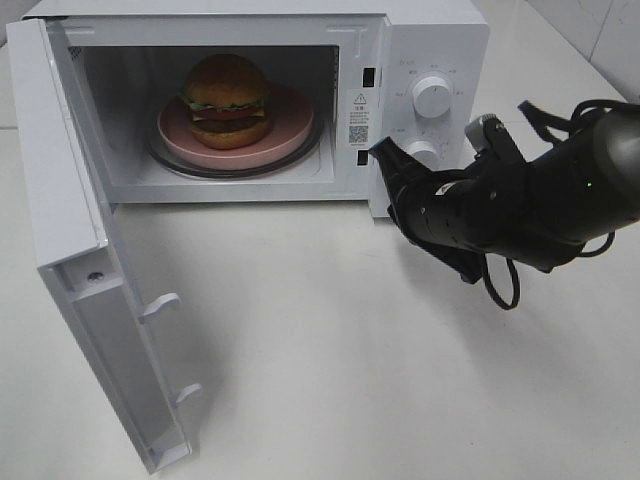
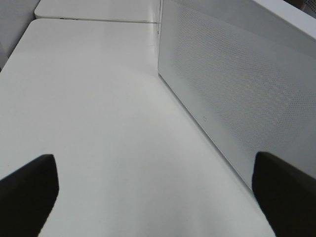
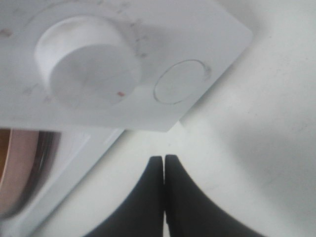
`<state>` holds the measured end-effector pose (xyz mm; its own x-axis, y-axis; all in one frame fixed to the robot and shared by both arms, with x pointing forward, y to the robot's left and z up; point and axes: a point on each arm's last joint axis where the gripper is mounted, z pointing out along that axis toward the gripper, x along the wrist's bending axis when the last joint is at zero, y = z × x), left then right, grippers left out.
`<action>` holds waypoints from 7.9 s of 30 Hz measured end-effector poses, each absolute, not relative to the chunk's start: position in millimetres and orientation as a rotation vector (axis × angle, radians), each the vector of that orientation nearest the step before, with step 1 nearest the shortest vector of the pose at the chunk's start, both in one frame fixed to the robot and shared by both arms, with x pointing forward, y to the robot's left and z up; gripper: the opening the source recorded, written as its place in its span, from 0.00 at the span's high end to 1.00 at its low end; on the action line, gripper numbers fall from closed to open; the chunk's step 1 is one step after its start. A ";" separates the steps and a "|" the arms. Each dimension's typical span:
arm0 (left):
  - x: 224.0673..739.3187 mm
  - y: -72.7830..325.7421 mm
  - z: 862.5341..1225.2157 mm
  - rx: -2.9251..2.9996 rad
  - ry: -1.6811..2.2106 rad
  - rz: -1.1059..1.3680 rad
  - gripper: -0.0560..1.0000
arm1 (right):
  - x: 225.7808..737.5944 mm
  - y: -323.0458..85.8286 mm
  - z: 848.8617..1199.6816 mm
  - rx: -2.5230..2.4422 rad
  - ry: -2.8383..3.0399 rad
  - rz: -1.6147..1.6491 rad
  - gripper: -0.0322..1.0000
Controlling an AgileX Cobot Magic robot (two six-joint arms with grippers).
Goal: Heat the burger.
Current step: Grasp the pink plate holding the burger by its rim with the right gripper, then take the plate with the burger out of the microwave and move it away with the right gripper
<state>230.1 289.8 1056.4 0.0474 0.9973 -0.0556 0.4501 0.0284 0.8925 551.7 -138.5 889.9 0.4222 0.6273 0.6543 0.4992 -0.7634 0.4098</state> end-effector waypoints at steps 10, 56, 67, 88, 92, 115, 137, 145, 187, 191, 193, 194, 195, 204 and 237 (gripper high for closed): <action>230.1 289.8 1056.4 1.534 1.514 0.875 0.01 | 531.2 -137.2 919.3 2.118 1.832 1.020 0.96; 230.1 289.8 1056.4 1.534 1.514 0.875 0.01 | 499.9 -164.3 1022.6 0.010 2.827 0.191 0.08; 230.1 289.8 1056.4 1.534 1.514 0.875 0.01 | 500.6 -149.9 1025.2 -0.128 2.718 0.156 0.07; 230.1 289.8 1056.4 1.534 1.514 0.875 0.01 | 541.5 -76.9 1004.8 -0.333 2.602 0.194 0.11; 230.1 289.8 1056.4 1.534 1.514 0.875 0.01 | 547.0 -67.9 1002.9 -0.348 2.592 0.200 0.11; 230.1 289.8 1056.4 1.534 1.514 0.875 0.01 | 605.1 -16.9 970.7 -0.349 2.510 0.274 0.14; 230.1 289.8 1056.4 1.534 1.514 0.875 0.01 | 642.6 12.1 938.7 -0.347 2.496 0.268 0.18; 230.1 289.8 1056.4 1.534 1.514 0.875 0.01 | 654.9 21.0 926.7 -0.330 2.491 0.265 0.19; 230.1 289.8 1056.4 1.534 1.514 0.875 0.01 | 660.9 61.8 909.6 -0.172 2.481 0.516 0.91; 230.1 289.8 1056.4 1.534 1.514 0.875 0.01 | 660.3 62.7 909.1 -0.154 2.488 0.537 0.91; 230.1 289.8 1056.4 1.534 1.514 0.875 0.01 | 660.3 62.8 909.3 -0.154 2.487 0.539 0.91; 230.1 289.8 1056.4 1.534 1.514 0.875 0.01 | 660.2 63.0 909.2 -0.150 2.488 0.544 0.91; 230.1 289.8 1056.4 1.534 1.514 0.875 0.01 | 660.2 63.0 909.2 -0.150 2.488 0.544 0.91; 230.1 289.8 1056.4 1.534 1.514 0.875 0.01 | 650.5 72.4 912.3 -0.195 2.513 0.599 0.91; 230.1 289.8 1056.4 1.534 1.514 0.875 0.01 | 614.4 50.9 938.9 -0.240 2.606 0.614 0.91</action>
